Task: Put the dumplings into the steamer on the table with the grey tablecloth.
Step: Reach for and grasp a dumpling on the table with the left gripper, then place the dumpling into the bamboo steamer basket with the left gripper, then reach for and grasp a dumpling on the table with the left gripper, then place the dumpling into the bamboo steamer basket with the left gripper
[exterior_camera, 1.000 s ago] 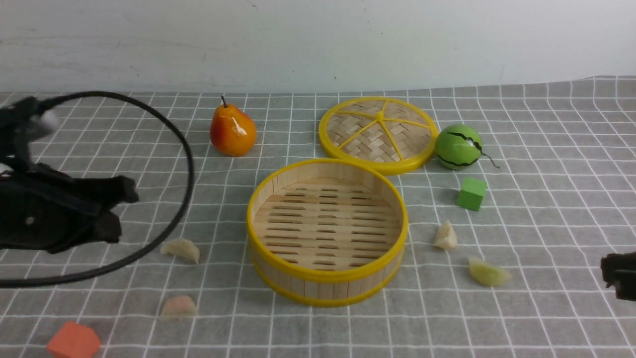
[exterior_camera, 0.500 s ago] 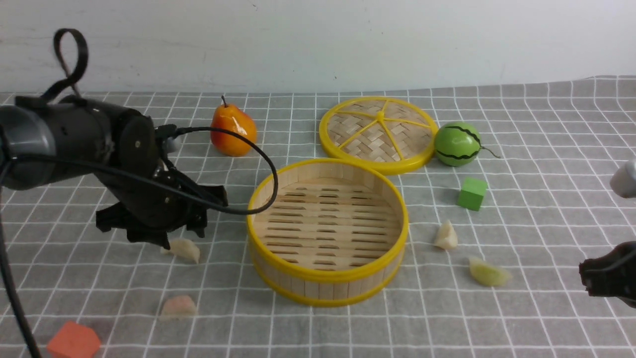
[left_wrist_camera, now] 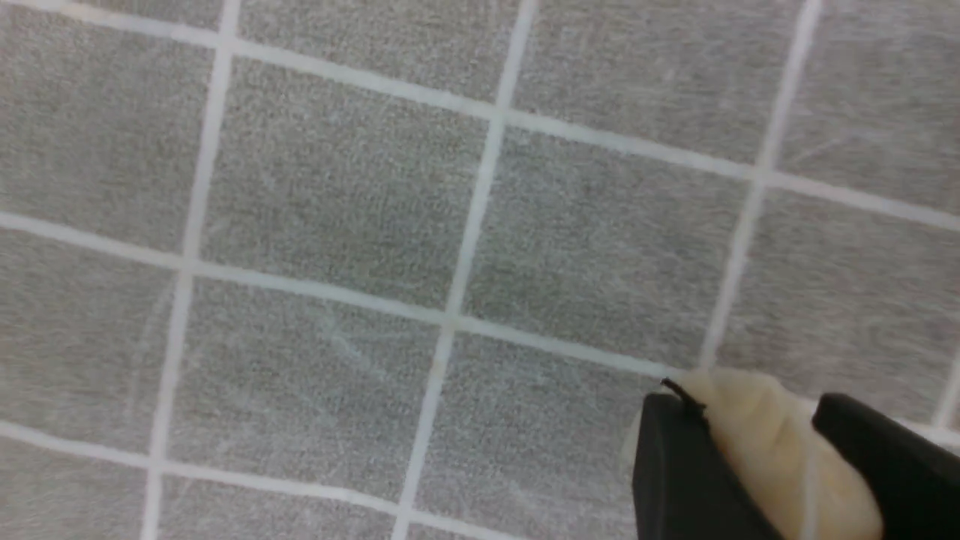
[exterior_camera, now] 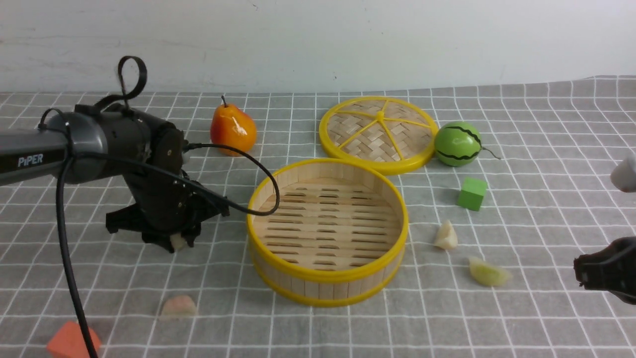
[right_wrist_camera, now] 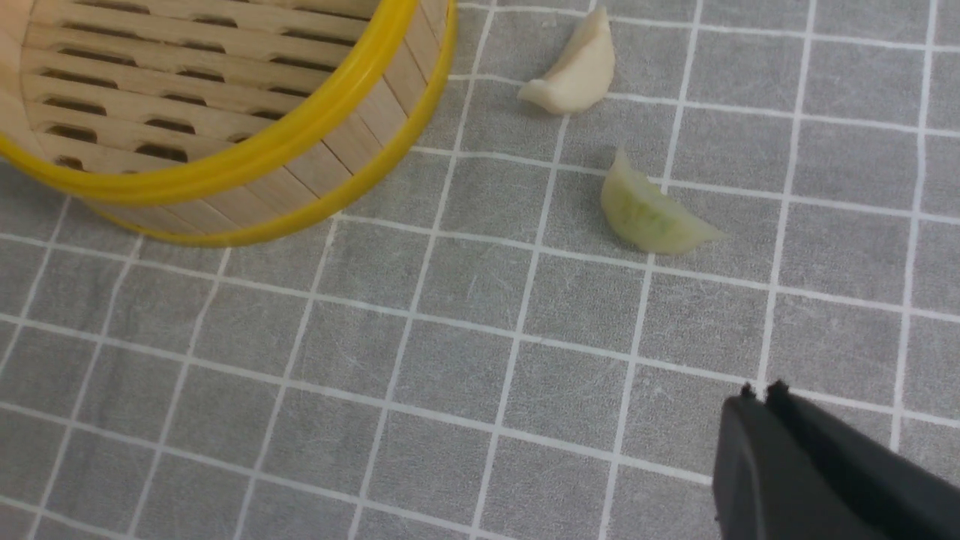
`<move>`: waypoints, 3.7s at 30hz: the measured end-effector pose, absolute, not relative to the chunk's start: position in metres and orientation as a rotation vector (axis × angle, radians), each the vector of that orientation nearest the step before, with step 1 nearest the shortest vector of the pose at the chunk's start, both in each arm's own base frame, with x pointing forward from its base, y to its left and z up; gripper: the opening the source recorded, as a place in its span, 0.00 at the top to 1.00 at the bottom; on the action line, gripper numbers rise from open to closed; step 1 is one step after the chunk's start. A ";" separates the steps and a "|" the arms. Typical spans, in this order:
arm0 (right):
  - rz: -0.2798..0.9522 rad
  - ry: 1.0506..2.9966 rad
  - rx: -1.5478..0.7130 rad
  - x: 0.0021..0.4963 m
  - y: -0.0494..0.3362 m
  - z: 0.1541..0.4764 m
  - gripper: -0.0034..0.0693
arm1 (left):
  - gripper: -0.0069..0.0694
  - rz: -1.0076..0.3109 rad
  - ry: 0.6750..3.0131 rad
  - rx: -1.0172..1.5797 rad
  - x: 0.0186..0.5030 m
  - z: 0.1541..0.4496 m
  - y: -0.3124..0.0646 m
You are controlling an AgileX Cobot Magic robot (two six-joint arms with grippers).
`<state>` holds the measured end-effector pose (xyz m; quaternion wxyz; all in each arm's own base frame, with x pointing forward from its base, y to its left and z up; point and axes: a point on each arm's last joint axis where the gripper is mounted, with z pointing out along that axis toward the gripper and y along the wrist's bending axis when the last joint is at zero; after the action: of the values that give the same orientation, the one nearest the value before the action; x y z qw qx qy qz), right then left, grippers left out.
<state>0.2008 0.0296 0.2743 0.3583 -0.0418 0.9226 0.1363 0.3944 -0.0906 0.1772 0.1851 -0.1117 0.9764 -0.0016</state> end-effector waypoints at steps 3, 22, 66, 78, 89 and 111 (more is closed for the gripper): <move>0.353 2.380 -0.107 0.201 0.030 0.274 0.95 | 0.63 -0.045 2.689 -0.294 0.392 0.205 -0.091; 0.346 2.384 -0.124 0.203 0.030 0.272 0.95 | 0.60 -0.094 2.285 0.688 0.400 0.181 -0.221; 0.502 2.365 -0.211 0.199 0.042 0.275 0.94 | 0.69 0.333 2.835 0.713 0.306 0.162 -0.131; 0.497 2.356 -0.208 0.200 0.041 0.276 0.93 | 0.69 -0.267 2.657 0.217 0.323 0.266 -0.166; 0.477 2.362 -0.180 0.198 0.039 0.265 0.92 | 0.69 -0.306 2.710 0.327 0.370 0.219 -0.208; 0.602 2.487 -0.242 0.306 0.079 0.273 0.40 | 0.60 -0.174 2.442 0.464 0.310 0.387 -0.183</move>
<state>0.3059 0.0790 0.2728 0.2819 -0.0904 0.9283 0.2249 0.3097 -0.1834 0.3873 0.3192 0.1767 0.9287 -0.0662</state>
